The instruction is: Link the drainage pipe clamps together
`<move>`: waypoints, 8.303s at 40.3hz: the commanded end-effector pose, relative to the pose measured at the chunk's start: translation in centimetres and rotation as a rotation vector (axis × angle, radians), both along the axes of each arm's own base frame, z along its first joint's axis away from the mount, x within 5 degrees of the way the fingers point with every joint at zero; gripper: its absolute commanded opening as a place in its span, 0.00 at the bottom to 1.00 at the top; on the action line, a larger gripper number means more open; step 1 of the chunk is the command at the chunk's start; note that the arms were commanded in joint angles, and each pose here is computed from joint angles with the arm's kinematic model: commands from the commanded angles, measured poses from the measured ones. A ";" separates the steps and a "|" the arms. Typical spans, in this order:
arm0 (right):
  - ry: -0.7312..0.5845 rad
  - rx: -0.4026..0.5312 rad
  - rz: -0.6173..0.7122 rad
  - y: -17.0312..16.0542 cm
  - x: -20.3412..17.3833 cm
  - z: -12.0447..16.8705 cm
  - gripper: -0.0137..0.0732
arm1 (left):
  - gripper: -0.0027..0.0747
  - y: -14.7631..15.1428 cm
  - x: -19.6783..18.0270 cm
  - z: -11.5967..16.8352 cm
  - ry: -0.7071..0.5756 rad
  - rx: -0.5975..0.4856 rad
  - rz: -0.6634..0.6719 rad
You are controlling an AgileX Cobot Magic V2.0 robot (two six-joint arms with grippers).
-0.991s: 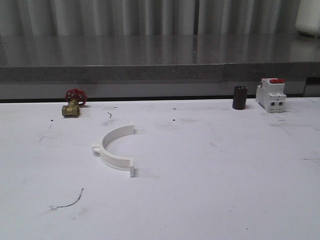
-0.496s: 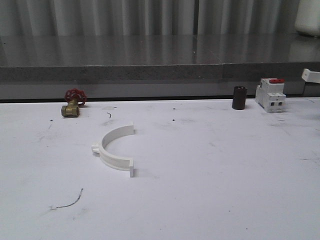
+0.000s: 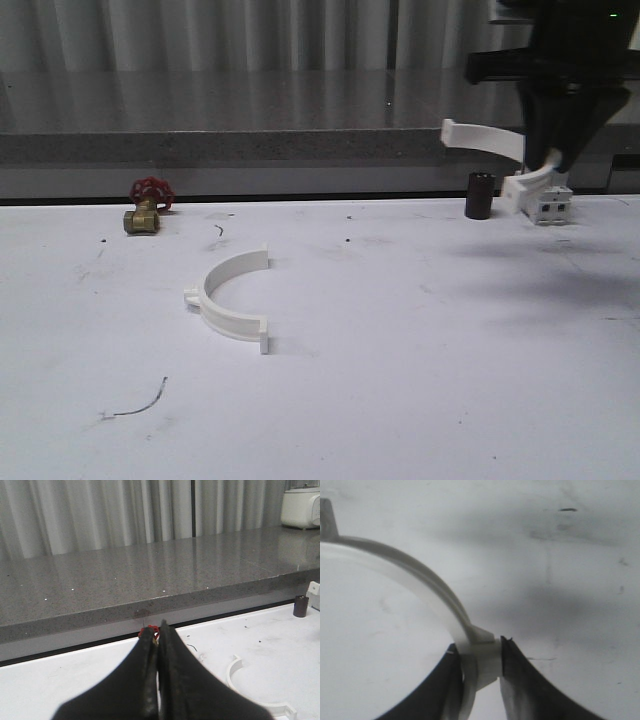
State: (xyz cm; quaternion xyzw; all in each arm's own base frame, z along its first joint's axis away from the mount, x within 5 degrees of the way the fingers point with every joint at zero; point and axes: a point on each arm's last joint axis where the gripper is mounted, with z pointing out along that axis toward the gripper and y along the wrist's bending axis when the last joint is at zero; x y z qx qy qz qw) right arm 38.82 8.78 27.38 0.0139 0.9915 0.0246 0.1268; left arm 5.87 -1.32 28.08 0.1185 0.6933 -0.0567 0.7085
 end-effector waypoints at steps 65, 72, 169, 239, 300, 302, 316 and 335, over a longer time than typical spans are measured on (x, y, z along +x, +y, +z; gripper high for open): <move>-0.091 0.171 -0.025 13.9 0.2 -6.3 0.34 | 0.01 -0.1 -0.2 1.6 -0.097 -0.024 -0.020; -0.088 0.179 -0.029 14.0 0.1 -6.3 0.34 | 0.01 -0.1 -0.2 1.6 -0.097 -0.024 -0.020; -0.042 0.224 -0.123 14.2 -0.1 -6.6 0.72 | 0.01 -0.1 -0.2 1.6 -0.097 -0.024 -0.020; -0.893 -0.007 0.132 -7.6 -30.4 2.2 0.08 | 0.01 -0.1 -0.2 1.6 -0.097 -0.024 -0.020; -1.169 0.056 0.121 -8.6 -34.3 2.0 0.08 | 0.01 -0.3 -0.1 1.2 -0.079 -0.033 -0.029; -1.169 0.056 0.121 -8.6 -34.3 2.0 0.08 | 0.01 -0.3 -0.2 0.9 -0.085 -0.009 -0.038; -1.169 0.056 0.121 -8.6 -34.3 2.0 0.08 | 0.01 0.8 -1.0 -5.0 -0.059 -0.047 0.149; -1.168 0.055 0.120 -8.6 -34.3 2.0 0.08 | 0.01 1.2 -0.4 -7.7 0.000 -0.037 0.224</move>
